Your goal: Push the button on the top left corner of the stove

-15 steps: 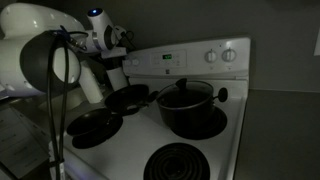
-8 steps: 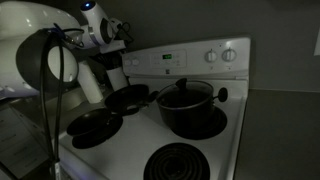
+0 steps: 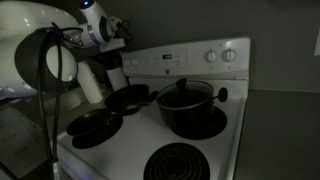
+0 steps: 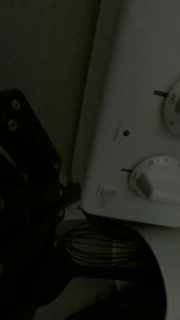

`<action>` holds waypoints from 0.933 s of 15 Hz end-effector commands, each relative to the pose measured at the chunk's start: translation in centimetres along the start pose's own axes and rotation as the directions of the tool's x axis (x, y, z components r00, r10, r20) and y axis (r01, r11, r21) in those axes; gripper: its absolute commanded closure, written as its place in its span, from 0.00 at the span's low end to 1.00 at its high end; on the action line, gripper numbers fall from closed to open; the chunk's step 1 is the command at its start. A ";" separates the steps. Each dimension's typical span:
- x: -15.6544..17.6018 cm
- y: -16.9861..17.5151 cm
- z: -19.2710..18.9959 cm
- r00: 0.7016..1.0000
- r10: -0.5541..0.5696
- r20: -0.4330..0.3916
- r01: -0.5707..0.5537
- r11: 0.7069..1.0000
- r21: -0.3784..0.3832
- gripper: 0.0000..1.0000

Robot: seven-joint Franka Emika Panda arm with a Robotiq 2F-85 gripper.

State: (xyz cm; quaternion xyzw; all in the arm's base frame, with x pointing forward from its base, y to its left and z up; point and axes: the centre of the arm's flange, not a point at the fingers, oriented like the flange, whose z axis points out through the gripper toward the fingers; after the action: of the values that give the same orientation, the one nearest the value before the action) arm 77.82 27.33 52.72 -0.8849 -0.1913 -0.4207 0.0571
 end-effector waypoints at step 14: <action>-0.1 1.0 1.5 0.941 0.221 0.256 -0.249 0.965 0.082 1.00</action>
State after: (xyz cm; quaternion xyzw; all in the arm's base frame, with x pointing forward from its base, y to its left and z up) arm 77.03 27.32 51.58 -0.9365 -0.1274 -0.2990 0.1315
